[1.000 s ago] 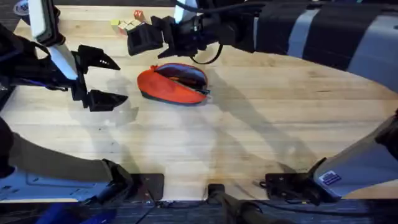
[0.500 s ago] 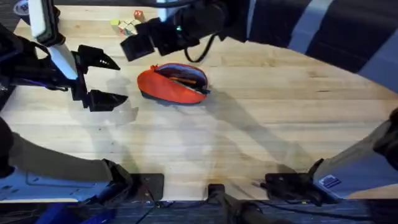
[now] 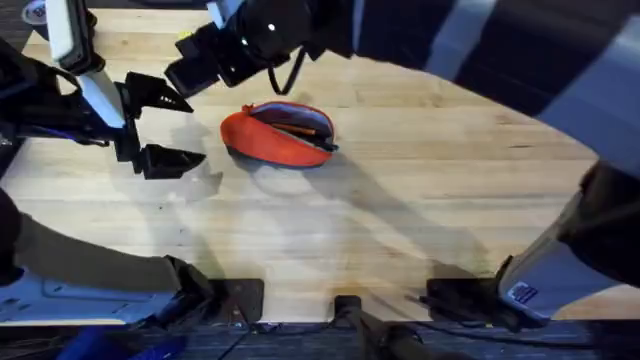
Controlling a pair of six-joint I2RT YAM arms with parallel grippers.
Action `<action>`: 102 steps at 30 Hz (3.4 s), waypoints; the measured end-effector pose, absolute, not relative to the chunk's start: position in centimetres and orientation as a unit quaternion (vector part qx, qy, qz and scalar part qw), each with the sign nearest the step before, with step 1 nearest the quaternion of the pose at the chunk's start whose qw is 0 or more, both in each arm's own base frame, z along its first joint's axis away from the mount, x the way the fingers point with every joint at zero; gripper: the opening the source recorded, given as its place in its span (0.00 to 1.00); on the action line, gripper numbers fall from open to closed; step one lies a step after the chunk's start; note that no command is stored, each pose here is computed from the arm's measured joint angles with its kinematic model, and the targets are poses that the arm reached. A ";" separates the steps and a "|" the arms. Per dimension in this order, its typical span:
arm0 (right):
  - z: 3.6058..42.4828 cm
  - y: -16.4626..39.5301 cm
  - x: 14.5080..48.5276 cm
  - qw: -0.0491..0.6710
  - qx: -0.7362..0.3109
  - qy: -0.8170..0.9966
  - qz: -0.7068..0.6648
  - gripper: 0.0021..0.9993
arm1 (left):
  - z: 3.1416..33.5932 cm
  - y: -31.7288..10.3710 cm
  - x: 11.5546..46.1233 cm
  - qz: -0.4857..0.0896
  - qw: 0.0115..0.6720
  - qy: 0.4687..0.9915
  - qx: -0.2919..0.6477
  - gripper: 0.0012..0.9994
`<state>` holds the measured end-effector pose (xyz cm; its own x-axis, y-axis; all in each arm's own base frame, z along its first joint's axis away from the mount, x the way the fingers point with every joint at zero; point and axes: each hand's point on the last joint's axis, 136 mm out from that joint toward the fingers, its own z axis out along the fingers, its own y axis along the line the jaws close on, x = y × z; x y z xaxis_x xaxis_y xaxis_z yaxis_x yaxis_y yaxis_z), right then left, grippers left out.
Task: Unzip the bag, pick up the pens from the table one at a time and place them inside, then zip the bag closed.
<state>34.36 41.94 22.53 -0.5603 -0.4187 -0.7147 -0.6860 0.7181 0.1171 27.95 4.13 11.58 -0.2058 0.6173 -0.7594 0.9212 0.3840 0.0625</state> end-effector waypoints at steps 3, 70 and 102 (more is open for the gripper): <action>22.6 42.1 35.0 0.349 -0.316 0.862 0.187 1.00 | 11.6 4.1 28.0 -0.209 0.364 0.748 0.514 0.99; 11.4 41.9 35.4 0.237 -0.211 0.937 0.148 0.87 | 11.6 4.1 28.0 -0.209 0.364 0.748 0.514 0.99; 11.6 42.4 35.3 0.232 -0.207 0.936 0.163 0.03 | 11.6 4.1 28.0 -0.209 0.364 0.748 0.514 0.99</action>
<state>35.29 42.36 11.59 -0.8066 -0.3114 -0.5025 -0.4631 0.8611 0.2098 27.95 4.13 11.58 -0.2058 0.6173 -0.7594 0.9212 0.3840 0.0625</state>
